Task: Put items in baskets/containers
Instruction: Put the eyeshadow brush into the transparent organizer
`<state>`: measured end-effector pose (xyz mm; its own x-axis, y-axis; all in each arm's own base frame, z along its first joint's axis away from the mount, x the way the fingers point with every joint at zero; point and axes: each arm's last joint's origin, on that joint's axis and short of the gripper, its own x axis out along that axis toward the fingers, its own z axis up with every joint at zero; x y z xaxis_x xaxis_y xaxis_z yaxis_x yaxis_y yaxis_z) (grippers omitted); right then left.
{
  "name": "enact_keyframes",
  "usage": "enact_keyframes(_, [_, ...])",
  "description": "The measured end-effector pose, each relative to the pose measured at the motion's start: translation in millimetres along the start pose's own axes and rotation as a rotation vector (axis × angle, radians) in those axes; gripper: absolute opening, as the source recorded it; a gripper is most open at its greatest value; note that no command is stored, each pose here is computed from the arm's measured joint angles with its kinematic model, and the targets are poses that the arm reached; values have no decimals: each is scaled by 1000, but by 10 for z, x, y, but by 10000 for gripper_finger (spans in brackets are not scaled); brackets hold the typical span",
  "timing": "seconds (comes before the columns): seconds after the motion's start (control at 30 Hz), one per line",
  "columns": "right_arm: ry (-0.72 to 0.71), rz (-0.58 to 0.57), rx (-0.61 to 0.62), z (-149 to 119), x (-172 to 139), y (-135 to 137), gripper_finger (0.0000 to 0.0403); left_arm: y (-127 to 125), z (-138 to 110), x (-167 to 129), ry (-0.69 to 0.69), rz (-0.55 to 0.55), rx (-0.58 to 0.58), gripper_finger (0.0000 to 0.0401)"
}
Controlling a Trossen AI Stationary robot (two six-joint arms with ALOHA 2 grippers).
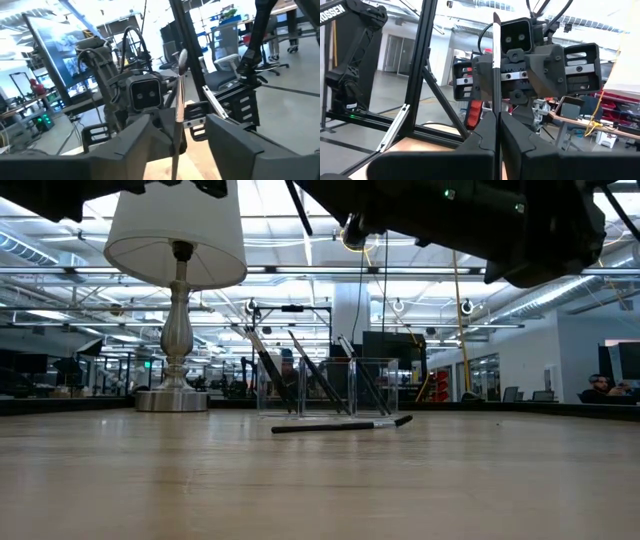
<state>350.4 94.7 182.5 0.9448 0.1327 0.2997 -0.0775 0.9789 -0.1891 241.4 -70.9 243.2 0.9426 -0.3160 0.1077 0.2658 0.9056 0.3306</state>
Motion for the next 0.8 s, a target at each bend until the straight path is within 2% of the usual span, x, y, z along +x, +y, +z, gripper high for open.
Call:
enact_keyframes(0.1, [-1, -8, 4, -4, 3, -27, 0, 6, 17, 0, -20, 0, 2, 215])
enact_keyframes(0.23, [5, -14, 14, -15, 6, -53, 0, 14, 40, -1, -44, 7, 2, 219])
enact_keyframes(0.8, [14, -40, 9, -23, 59, -150, 0, 92, 44, -7, -63, 44, 4, 161])
